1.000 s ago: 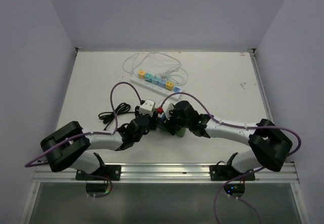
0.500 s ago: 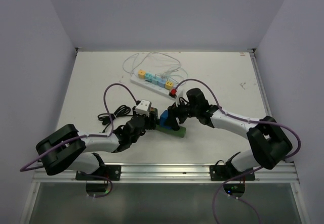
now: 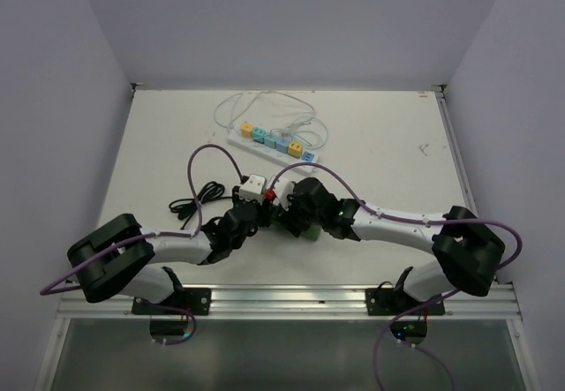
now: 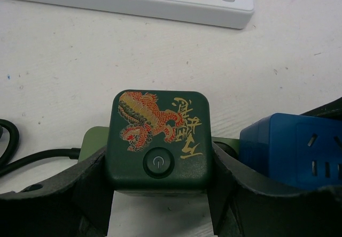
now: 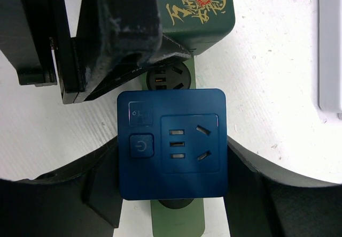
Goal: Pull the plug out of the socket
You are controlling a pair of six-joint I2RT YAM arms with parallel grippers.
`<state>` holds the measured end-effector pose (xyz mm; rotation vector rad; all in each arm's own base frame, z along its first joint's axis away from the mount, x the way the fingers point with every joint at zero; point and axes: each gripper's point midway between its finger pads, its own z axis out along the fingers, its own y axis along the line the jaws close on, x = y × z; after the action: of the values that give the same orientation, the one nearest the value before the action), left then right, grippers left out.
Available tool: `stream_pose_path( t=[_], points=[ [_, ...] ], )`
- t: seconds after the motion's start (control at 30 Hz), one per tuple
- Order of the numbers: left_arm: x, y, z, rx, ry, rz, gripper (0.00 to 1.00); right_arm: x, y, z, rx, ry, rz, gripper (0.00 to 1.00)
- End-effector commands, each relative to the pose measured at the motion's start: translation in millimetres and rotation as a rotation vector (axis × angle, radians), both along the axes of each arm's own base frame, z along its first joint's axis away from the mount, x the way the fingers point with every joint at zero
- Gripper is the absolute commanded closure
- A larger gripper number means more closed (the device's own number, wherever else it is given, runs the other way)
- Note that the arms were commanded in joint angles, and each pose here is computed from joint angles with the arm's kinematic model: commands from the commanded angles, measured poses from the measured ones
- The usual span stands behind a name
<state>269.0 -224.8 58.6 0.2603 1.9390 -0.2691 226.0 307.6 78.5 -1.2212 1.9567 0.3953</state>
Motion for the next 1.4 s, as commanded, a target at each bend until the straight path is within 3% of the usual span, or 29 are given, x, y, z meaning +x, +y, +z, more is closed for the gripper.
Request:
stream_pose_path(
  t=[0.0,0.1,0.23,0.33,0.5,0.67,0.83,0.97,1.2,1.37],
  points=[
    [-5.4,5.2,-24.6,0.071,0.082,0.008,1.0,19.3,41.3,71.9,0.202,-0.15,0.009,0.79],
    [-6.5,8.3,-25.6,0.074,0.081,0.013,1.0,19.5,42.3,82.9,0.329,-0.044,0.012,0.79],
    [-8.3,10.3,-20.9,0.048,0.062,0.012,1.0,54.1,18.3,96.0,0.553,0.184,-0.118,0.78],
    [-9.9,12.1,-21.1,0.049,0.056,0.005,1.0,63.5,13.5,95.3,0.594,0.27,-0.14,0.78],
    [-8.9,10.4,-21.3,0.05,0.057,0.004,1.0,54.8,22.5,90.7,0.522,0.206,-0.091,0.77],
    [-7.1,9.6,-22.2,0.065,0.065,0.01,1.0,38.3,25.3,71.6,0.214,-0.074,-0.054,0.76],
    [-7.0,10.1,-24.2,0.07,0.072,0.014,1.0,23.9,32.9,78.3,0.192,-0.169,-0.038,0.76],
    [-6.7,9.3,-24.7,0.072,0.074,0.013,1.0,24.8,32.2,85.0,0.234,-0.165,-0.059,0.75],
    [-7.4,9.9,-24.8,0.07,0.071,0.011,1.0,53.9,16.1,107.1,0.512,0.092,-0.139,0.71],
    [-7.9,9.5,-25.3,0.071,0.072,0.006,1.0,61.1,16.0,97.0,0.451,0.137,-0.122,0.7]
  ],
)
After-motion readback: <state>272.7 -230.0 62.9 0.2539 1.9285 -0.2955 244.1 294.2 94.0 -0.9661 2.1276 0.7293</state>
